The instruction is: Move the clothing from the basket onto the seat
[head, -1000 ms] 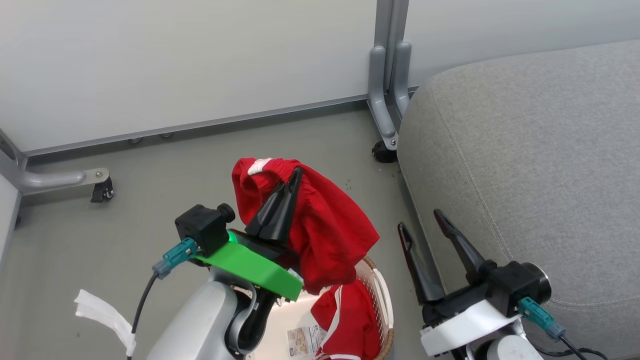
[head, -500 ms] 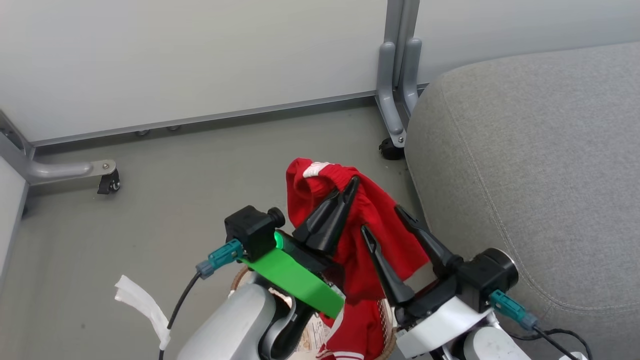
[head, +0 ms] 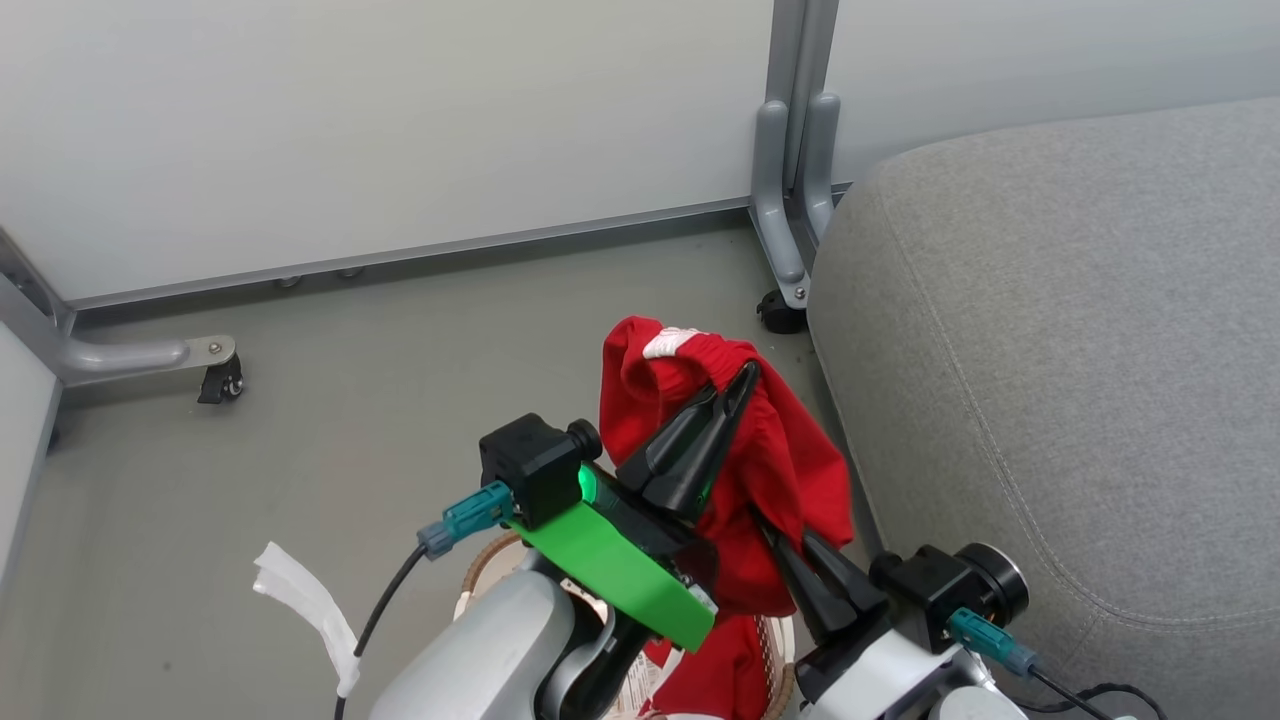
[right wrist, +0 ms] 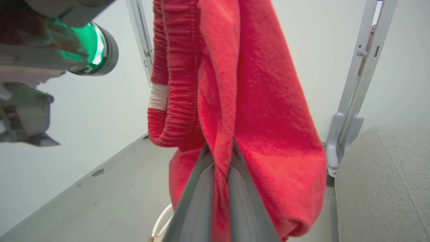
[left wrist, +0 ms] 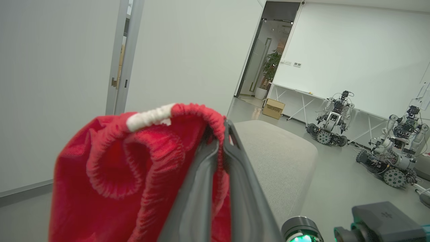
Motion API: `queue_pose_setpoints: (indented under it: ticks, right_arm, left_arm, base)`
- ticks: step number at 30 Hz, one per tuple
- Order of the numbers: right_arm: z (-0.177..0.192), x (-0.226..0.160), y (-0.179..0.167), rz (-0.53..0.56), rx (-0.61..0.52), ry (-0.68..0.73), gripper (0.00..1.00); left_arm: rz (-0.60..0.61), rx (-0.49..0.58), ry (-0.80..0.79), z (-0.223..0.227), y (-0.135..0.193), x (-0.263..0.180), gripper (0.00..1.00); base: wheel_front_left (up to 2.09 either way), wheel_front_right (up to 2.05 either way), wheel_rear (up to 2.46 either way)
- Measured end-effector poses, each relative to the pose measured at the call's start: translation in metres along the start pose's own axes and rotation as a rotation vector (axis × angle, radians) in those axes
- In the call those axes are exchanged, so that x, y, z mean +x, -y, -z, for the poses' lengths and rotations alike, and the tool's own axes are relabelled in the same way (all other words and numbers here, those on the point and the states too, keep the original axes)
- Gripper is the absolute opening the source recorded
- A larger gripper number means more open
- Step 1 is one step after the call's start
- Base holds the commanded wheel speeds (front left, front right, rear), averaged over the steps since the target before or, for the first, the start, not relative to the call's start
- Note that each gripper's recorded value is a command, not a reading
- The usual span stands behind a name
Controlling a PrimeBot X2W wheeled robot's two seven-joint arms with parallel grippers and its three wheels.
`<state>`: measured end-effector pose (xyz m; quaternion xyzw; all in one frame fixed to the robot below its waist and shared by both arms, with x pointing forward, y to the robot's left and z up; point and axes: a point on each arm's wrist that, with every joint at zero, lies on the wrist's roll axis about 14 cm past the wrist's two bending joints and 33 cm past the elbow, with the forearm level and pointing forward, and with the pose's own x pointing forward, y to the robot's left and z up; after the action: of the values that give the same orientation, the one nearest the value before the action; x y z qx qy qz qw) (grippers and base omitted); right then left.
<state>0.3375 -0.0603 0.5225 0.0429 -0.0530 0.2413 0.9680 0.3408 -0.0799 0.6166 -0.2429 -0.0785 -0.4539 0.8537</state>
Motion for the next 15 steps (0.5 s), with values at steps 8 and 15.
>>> queue_pose_setpoints:
  ticks: [8,15]
  right_arm:
    - [0.002,-0.003,0.001,0.005,0.002,-0.008,0.00]
    - [0.005,-0.003,0.002,0.007,0.008,-0.016,0.00]
  left_arm:
    - [-0.013,0.001,-0.034,0.010,-0.005,-0.003,0.00]
    - [-0.029,-0.017,-0.063,0.019,-0.011,-0.004,0.00]
  base:
    - [0.00,0.00,0.00]
    - [0.00,0.00,0.00]
